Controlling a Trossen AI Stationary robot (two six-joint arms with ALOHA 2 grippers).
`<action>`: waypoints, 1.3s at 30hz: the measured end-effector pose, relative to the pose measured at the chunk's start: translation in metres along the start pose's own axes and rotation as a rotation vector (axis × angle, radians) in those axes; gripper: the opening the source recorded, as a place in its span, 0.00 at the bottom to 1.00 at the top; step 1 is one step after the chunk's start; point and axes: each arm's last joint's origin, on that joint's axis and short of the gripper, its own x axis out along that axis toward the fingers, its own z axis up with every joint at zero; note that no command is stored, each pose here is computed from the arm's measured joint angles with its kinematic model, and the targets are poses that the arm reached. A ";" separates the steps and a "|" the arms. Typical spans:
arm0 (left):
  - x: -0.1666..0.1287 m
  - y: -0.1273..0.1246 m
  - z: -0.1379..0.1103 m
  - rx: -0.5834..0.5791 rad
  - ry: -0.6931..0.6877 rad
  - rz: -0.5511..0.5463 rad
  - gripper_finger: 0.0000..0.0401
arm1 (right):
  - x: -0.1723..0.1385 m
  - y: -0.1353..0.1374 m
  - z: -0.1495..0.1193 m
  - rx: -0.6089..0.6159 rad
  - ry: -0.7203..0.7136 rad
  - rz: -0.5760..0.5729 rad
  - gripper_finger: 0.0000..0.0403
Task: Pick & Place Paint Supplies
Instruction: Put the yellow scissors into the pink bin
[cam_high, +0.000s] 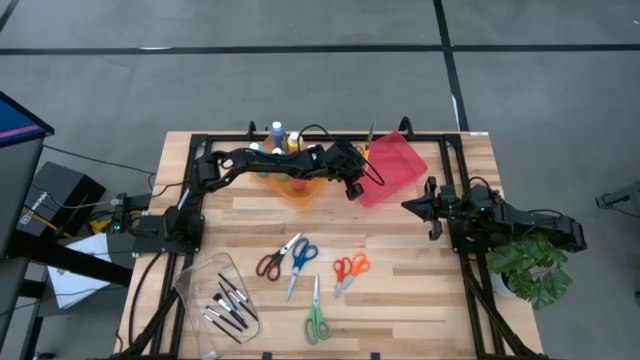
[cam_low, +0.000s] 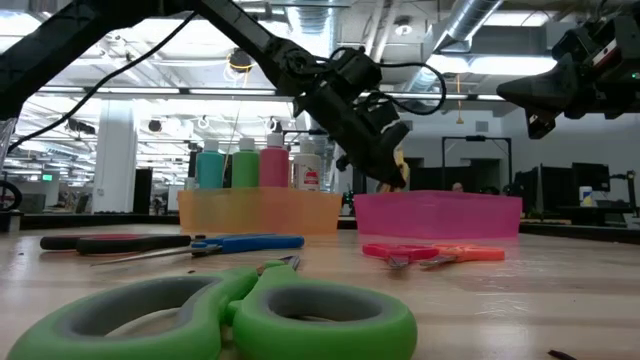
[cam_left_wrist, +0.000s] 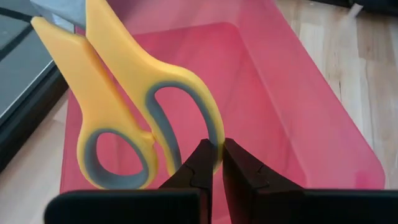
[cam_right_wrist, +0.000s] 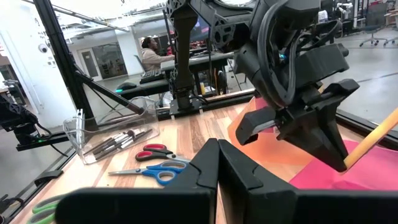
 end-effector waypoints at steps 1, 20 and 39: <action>0.000 0.000 0.000 0.000 0.000 0.000 0.02 | 0.000 0.000 0.000 0.000 0.000 0.000 0.00; -0.011 -0.002 0.073 0.050 -0.156 0.040 0.02 | 0.000 0.000 0.000 0.000 0.000 0.000 0.00; 0.043 -0.009 0.036 0.093 0.145 0.030 0.03 | 0.000 -0.001 0.000 0.000 -0.002 -0.015 0.00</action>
